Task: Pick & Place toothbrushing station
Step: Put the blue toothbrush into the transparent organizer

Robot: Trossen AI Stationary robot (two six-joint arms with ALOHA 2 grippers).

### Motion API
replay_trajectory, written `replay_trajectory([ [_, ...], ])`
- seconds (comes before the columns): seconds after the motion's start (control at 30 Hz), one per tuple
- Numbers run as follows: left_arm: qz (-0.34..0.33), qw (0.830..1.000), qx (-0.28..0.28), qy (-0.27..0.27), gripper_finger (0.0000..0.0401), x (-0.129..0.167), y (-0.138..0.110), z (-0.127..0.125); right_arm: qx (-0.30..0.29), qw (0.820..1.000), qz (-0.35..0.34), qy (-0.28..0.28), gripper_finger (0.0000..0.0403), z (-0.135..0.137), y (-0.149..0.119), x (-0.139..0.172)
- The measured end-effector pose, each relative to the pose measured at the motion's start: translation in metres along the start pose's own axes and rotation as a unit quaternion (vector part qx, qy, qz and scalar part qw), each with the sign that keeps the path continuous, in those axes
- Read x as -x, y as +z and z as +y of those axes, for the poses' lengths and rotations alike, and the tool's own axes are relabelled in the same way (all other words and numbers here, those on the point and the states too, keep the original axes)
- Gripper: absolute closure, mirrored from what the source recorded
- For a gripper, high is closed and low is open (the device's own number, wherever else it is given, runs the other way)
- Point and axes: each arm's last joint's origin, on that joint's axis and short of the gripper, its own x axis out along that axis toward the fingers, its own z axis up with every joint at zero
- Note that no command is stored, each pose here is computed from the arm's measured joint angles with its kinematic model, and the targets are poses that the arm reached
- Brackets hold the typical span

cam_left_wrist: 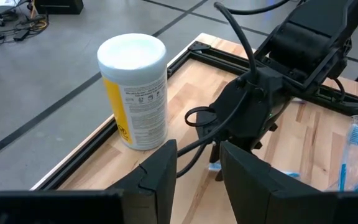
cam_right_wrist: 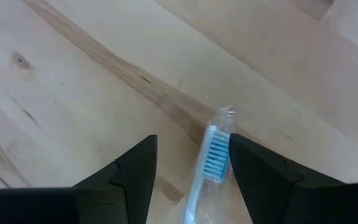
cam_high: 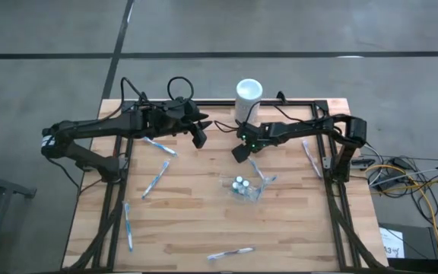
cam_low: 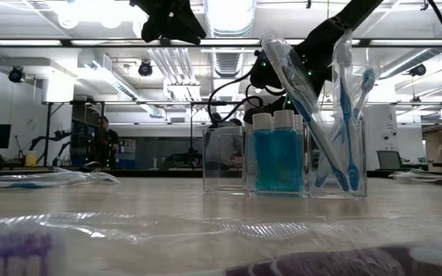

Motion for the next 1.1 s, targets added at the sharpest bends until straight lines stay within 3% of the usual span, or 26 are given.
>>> replay_trajectory([
  [0.53,0.000,1.000,0.000,0.000,0.0272,0.000,0.000,0.000,-0.010,0.999,-0.008,-0.045,0.0209,0.003,0.010,0.017],
  [1.1,0.000,1.000,0.000,0.000,0.0272,0.000,0.000,0.000,-0.008,0.999,0.025,-0.046,0.0209,0.000,0.002,-0.009],
])
